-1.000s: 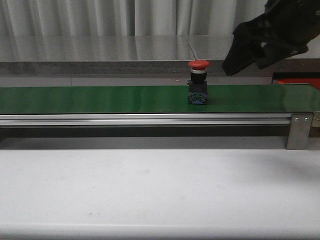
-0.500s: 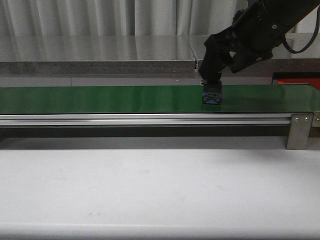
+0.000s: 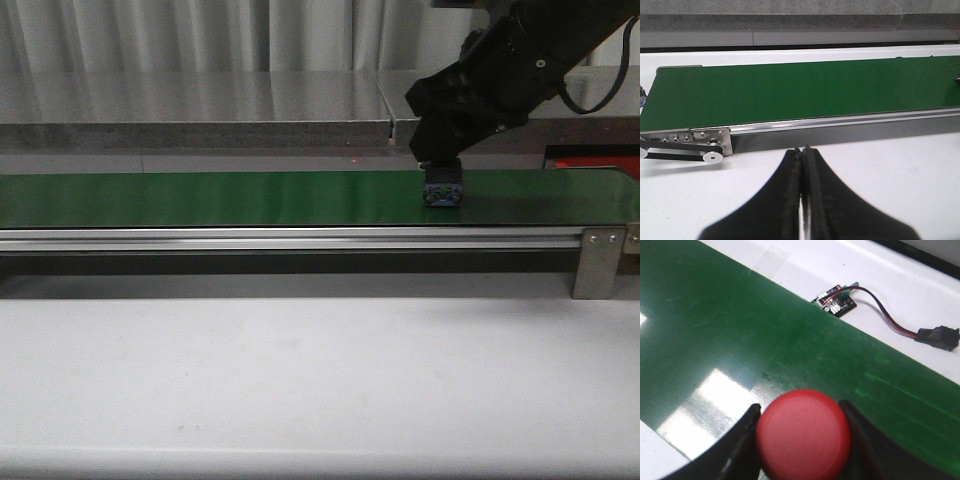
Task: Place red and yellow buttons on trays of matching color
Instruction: 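Carry the red button into the red tray and release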
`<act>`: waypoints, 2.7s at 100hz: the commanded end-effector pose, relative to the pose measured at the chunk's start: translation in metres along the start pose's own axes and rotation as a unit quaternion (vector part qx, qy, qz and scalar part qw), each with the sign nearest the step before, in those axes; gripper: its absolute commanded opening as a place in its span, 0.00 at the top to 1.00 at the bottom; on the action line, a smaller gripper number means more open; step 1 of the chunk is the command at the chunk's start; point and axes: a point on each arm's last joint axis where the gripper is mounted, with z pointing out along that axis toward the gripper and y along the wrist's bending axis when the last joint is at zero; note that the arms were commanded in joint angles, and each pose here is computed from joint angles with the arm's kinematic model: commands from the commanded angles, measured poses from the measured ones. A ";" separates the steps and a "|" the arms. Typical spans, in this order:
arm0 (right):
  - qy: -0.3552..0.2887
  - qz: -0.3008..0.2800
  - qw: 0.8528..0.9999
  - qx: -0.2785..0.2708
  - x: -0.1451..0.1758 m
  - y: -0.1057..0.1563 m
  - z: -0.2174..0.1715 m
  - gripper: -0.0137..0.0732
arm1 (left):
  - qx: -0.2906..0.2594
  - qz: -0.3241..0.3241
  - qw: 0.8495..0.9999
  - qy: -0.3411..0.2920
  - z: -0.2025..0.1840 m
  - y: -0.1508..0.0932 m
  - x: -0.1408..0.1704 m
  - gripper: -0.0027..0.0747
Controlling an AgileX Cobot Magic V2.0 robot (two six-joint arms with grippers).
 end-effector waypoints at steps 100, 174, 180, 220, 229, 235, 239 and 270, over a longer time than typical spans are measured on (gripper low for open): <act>-0.140 0.118 0.967 0.176 -0.054 -0.250 -0.059 0.62 | -0.002 -0.006 0.999 -0.043 -0.003 0.000 -0.013 0.99; -0.082 0.150 0.973 0.155 -0.011 -0.269 -0.004 0.62 | -0.002 -0.006 0.999 -0.043 -0.003 0.000 -0.013 0.99; -0.081 0.151 0.973 0.155 -0.010 -0.270 -0.004 0.61 | -0.002 -0.006 0.999 -0.043 -0.003 0.000 -0.013 0.99; -0.078 0.154 0.973 0.154 -0.007 -0.273 -0.006 0.54 | -0.002 -0.006 0.999 -0.043 -0.003 0.000 -0.013 0.99; -0.076 0.155 0.973 0.152 -0.007 -0.272 -0.006 0.40 | -0.002 -0.006 0.999 -0.043 -0.003 0.000 -0.013 0.99; -0.077 0.155 0.973 0.153 -0.007 -0.273 -0.006 0.30 | -0.002 -0.006 0.999 -0.043 -0.003 0.000 -0.013 0.99; -0.078 0.154 0.973 0.154 -0.007 -0.273 -0.006 0.24 | -0.002 -0.006 0.999 -0.043 -0.003 0.000 -0.013 0.99; -0.096 0.140 0.973 0.153 -0.026 -0.269 -0.028 0.17 | -0.002 -0.006 0.999 -0.043 -0.003 0.000 -0.013 0.99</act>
